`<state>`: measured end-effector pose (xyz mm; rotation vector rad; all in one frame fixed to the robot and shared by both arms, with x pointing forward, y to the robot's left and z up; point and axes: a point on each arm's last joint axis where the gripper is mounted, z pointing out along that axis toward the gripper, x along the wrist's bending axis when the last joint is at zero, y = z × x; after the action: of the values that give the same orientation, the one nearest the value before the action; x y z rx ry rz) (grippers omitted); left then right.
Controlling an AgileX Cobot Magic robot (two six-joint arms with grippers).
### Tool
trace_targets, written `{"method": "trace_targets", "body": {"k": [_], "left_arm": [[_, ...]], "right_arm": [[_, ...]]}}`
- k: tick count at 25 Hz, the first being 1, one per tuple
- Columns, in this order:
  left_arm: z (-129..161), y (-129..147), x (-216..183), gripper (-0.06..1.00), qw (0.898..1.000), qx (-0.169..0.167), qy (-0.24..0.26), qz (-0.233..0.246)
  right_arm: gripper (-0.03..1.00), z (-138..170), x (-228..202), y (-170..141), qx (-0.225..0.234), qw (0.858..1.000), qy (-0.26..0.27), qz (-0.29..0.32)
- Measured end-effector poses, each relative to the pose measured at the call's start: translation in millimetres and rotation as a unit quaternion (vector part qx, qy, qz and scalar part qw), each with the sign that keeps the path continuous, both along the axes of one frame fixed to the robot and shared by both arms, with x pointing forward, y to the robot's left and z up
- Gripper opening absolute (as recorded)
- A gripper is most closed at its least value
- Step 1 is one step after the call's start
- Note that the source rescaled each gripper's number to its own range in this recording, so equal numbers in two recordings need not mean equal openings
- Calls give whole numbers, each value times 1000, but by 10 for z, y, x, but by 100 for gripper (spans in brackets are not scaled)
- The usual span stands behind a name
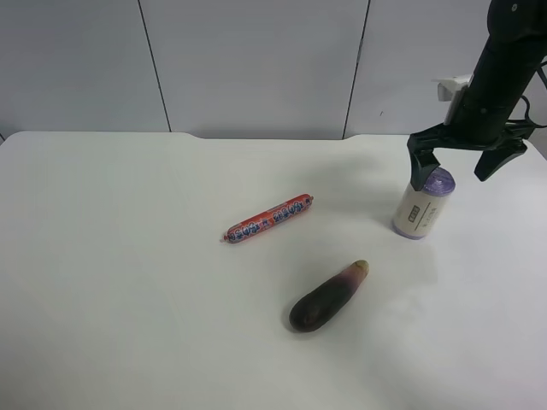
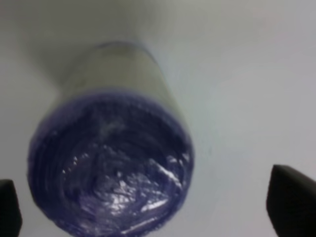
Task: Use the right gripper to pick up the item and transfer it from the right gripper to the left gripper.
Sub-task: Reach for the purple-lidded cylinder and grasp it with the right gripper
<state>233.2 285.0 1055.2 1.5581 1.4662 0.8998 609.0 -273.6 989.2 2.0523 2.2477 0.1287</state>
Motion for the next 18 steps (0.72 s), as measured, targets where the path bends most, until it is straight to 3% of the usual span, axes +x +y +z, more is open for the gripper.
{"method": "trace_targets", "body": {"k": [16, 18], "left_arm": [[0, 1, 0, 100, 1000, 0, 0, 1], [0, 1, 0, 100, 1000, 0, 0, 1]], "right_arm": [[100, -412, 148, 36, 15, 1000, 17, 1], [93, -416, 148, 42, 18, 1000, 18, 3]]}}
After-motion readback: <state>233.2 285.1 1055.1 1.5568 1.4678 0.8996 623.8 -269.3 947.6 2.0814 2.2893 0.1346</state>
